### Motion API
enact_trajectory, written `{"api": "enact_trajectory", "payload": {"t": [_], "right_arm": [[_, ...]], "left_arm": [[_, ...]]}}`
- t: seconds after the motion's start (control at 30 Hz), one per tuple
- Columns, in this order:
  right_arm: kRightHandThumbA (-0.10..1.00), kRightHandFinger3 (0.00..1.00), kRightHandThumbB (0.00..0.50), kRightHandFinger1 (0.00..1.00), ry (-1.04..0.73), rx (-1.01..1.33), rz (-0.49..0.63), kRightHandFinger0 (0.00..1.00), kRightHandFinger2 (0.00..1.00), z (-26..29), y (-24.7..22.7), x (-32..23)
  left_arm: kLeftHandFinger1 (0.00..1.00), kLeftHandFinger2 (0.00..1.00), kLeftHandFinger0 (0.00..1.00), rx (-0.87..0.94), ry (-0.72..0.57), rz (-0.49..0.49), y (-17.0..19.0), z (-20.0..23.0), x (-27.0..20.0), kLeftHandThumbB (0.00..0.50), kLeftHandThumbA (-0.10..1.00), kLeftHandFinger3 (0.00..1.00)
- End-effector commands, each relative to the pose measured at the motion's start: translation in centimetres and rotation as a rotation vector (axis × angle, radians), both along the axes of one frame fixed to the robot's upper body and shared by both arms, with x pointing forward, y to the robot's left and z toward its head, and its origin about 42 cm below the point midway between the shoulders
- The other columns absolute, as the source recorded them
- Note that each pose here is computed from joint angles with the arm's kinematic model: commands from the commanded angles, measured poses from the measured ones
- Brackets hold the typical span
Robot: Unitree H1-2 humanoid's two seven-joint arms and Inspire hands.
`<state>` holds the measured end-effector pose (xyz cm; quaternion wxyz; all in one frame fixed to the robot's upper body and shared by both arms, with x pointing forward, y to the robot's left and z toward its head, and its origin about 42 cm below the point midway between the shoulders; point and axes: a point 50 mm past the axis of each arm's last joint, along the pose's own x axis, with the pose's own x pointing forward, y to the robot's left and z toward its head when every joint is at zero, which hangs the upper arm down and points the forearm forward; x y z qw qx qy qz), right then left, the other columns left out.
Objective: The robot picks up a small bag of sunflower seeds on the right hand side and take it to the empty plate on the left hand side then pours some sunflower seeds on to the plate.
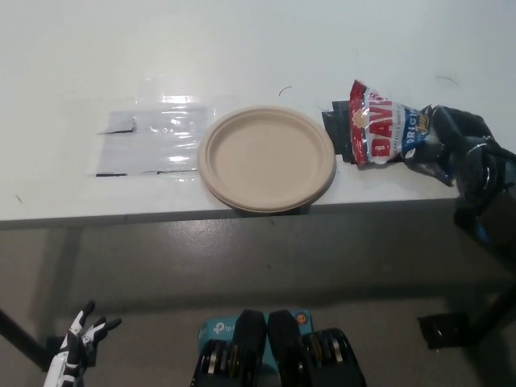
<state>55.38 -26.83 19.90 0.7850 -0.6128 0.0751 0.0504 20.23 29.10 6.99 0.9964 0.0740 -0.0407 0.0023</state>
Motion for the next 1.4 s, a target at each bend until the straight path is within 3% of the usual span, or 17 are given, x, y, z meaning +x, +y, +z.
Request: {"api": "enact_trajectory", "payload": {"t": [0.0,0.07,0.17,0.23,0.37,0.6,0.7,0.83,0.9,0.93,1.03,1.07,1.1,1.2,1.27,1.37], "right_arm": [[-0.1,0.65,0.207,0.34,-0.118,-0.033,0.126,0.0,0.79,-2.5,2.6,-1.1],[-0.1,0.72,0.192,0.36,-0.132,-0.014,0.134,0.0,0.85,-2.9,2.7,-1.3],[-0.1,0.76,0.173,0.36,-0.138,0.015,0.137,0.0,0.85,-3.2,3.1,-1.5],[-0.1,0.78,0.162,0.38,-0.138,0.04,0.137,0.0,0.87,-3.6,3.1,-1.7],[-0.1,0.79,0.175,0.41,-0.143,0.084,0.126,0.0,0.9,-4.0,2.9,-2.0],[-0.1,0.73,0.155,0.39,-0.131,0.181,0.098,0.0,0.86,-4.1,2.3,-2.1],[-0.1,0.71,0.154,0.37,-0.153,0.201,0.106,0.0,0.83,-3.6,1.9,-1.9],[-0.1,0.74,0.107,0.37,-0.221,0.221,0.129,0.0,0.85,-2.1,1.5,-1.5],[-0.1,0.7,0.073,0.31,-0.256,0.227,0.132,0.0,0.79,-1.6,1.3,-1.3],[-0.1,0.67,0.077,0.27,-0.286,0.242,0.14,0.0,0.74,-1.1,1.3,-1.2],[-0.1,0.7,0.099,0.21,-0.378,0.24,0.148,0.0,0.7,0.3,1.4,-0.8],[-0.1,0.83,0.114,0.27,-0.41,0.244,0.154,0.0,0.8,1.0,1.5,-0.6],[-0.1,0.93,0.128,0.32,-0.444,0.233,0.163,0.0,0.84,1.8,1.6,-0.4],[-0.1,0.94,0.108,0.34,-0.47,0.23,0.176,0.0,0.84,3.1,1.9,0.1],[-0.1,0.85,0.116,0.35,-0.486,0.234,0.196,0.0,0.84,4.1,2.4,0.4],[-0.1,0.87,0.142,0.38,-0.524,0.21,0.262,0.0,0.88,5.7,3.2,0.8]], "left_arm": [[0.96,0.76,1.0,0.014,-0.071,-0.005,0.5,1.0,0.2,0.208,1.0,1.0],[0.94,0.76,1.0,0.012,-0.075,-0.007,0.5,0.9,0.4,0.206,1.0,1.0],[0.91,0.74,1.0,0.01,-0.073,-0.007,0.5,1.0,0.4,0.236,1.0,1.0],[0.89,0.72,0.98,0.012,-0.074,-0.009,0.6,1.0,0.4,0.214,1.0,1.0],[0.84,0.73,0.92,0.01,-0.076,-0.01,0.7,1.0,0.5,0.216,1.0,1.0],[0.78,0.71,0.85,0.004,-0.08,-0.013,0.8,0.9,0.5,0.189,1.0,1.0],[0.77,0.7,0.84,0.002,-0.071,-0.007,0.7,0.9,0.5,0.21,1.0,1.0],[0.76,0.68,0.87,0.001,-0.068,-0.003,0.7,1.1,0.6,0.207,1.0,1.0],[0.74,0.67,0.85,0.0,-0.073,-0.003,0.8,0.9,0.6,0.204,1.0,1.0],[0.73,0.67,0.83,0.001,-0.076,-0.004,0.8,1.0,0.7,0.208,1.0,1.0],[0.72,0.66,0.82,0.001,-0.078,-0.003,0.9,1.0,0.7,0.193,1.0,1.0],[0.73,0.66,0.82,0.0,-0.076,-0.002,0.9,0.9,0.7,0.199,1.0,1.0],[0.73,0.65,0.82,-0.004,-0.077,-0.002,0.8,0.9,0.7,0.19,1.0,1.0],[0.72,0.65,0.81,-0.013,-0.077,-0.003,0.8,0.9,0.7,0.182,1.0,1.0],[0.71,0.64,0.81,-0.012,-0.075,0.001,0.9,0.8,0.6,0.2,1.0,1.0],[0.7,0.64,0.8,-0.002,-0.074,0.001,0.8,0.9,0.7,0.206,1.0,1.0]]}}
